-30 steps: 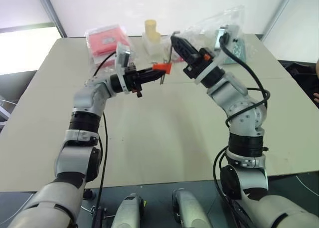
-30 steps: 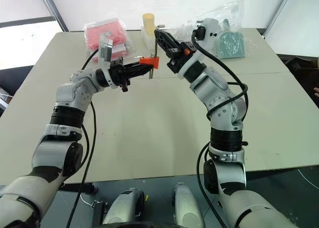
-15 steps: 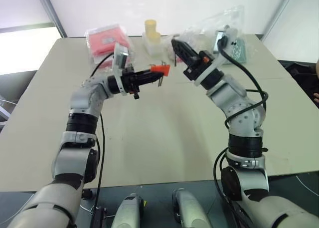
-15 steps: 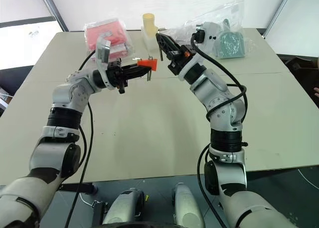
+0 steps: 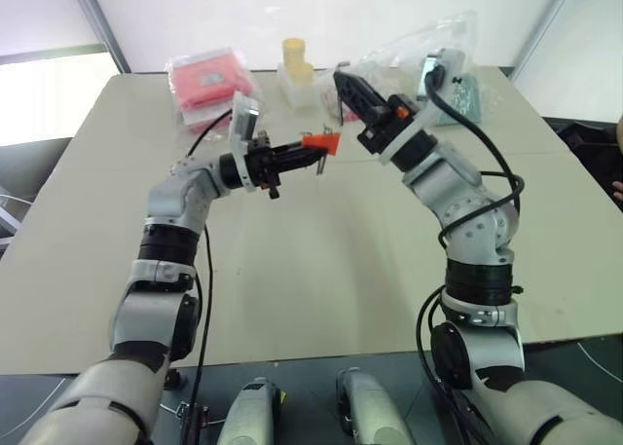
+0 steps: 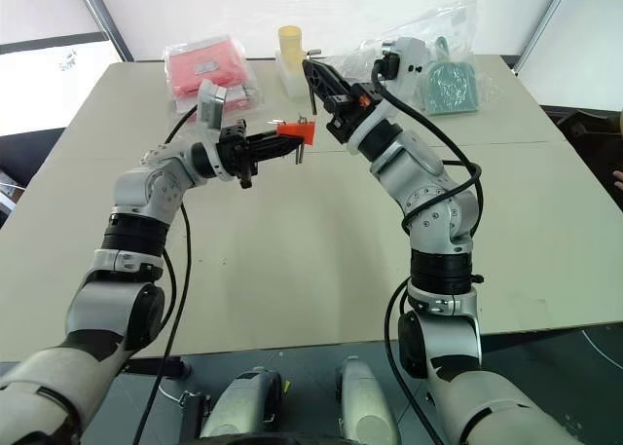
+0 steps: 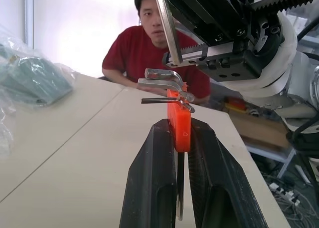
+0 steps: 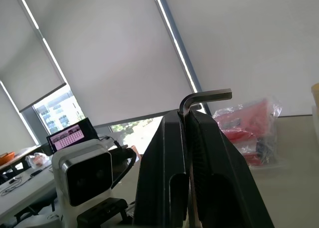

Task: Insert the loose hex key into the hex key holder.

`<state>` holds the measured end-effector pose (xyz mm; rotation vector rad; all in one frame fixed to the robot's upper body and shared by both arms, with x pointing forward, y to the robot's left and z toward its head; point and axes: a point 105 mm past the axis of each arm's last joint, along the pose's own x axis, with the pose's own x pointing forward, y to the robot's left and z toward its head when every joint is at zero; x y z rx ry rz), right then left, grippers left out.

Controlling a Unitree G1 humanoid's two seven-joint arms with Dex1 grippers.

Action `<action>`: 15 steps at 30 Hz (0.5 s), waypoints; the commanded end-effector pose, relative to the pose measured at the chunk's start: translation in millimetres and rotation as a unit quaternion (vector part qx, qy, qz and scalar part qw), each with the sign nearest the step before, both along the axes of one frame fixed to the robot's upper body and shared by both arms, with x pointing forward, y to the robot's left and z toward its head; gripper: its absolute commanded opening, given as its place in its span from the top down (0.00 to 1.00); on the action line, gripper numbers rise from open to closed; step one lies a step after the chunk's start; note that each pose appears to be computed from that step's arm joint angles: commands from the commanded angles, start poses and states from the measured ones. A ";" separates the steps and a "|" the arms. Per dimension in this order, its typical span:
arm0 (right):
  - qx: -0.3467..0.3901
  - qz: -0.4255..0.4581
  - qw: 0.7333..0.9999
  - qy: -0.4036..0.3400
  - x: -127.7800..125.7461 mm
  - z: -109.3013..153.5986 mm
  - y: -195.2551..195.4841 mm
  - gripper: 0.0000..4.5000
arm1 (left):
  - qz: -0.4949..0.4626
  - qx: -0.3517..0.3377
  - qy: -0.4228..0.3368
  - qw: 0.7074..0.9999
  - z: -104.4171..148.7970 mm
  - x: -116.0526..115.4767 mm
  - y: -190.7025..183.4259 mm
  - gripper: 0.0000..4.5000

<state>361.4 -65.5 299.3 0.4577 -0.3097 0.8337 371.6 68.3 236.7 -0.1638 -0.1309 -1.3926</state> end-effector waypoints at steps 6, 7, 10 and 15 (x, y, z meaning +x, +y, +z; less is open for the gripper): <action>0.012 -0.001 0.999 -0.030 -8.1 13.6 -0.8 0.99 | -0.017 -0.028 -0.041 0.999 33.6 -8.7 -3.0 1.00; 0.012 -0.001 1.000 -0.029 -7.9 13.3 -0.7 0.99 | -0.018 -0.028 -0.041 0.999 34.5 -9.2 -3.2 1.00; 0.012 -0.001 1.000 -0.028 -7.7 12.8 -0.5 0.99 | -0.017 -0.029 -0.043 0.999 35.6 -9.8 -3.1 1.00; 0.012 0.000 1.000 -0.029 -8.1 13.1 -0.4 0.99 | -0.006 -0.026 -0.043 0.999 34.4 -6.8 -0.6 1.00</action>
